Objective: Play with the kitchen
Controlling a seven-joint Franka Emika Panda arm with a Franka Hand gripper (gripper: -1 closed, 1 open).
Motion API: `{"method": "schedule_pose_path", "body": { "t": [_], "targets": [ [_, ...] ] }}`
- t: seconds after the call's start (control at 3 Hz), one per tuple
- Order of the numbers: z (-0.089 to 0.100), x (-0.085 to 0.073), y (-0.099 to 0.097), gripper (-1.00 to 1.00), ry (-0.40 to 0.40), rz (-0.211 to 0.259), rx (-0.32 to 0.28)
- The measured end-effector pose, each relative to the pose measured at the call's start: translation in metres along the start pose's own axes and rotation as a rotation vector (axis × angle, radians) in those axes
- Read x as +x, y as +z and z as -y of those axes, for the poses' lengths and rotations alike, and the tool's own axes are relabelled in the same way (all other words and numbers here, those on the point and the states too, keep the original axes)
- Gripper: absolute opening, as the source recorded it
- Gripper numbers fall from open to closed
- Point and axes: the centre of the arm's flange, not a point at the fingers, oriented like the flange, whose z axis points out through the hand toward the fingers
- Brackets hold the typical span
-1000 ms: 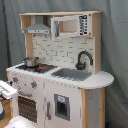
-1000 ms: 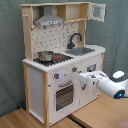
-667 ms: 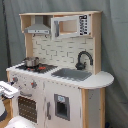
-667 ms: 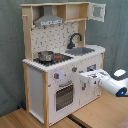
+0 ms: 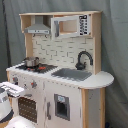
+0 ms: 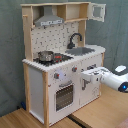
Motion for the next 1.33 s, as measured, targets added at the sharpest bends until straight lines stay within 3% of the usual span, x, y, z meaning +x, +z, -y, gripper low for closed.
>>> {"method": "schedule_pose_path", "body": {
  "t": [0.67, 1.33],
  "targets": [
    [0.017, -0.001, 0.029, 1.00, -0.004, -0.085, 0.008],
    [0.036, -0.012, 0.062, 1.00, -0.012, -0.135, 0.029]
  ]
}}
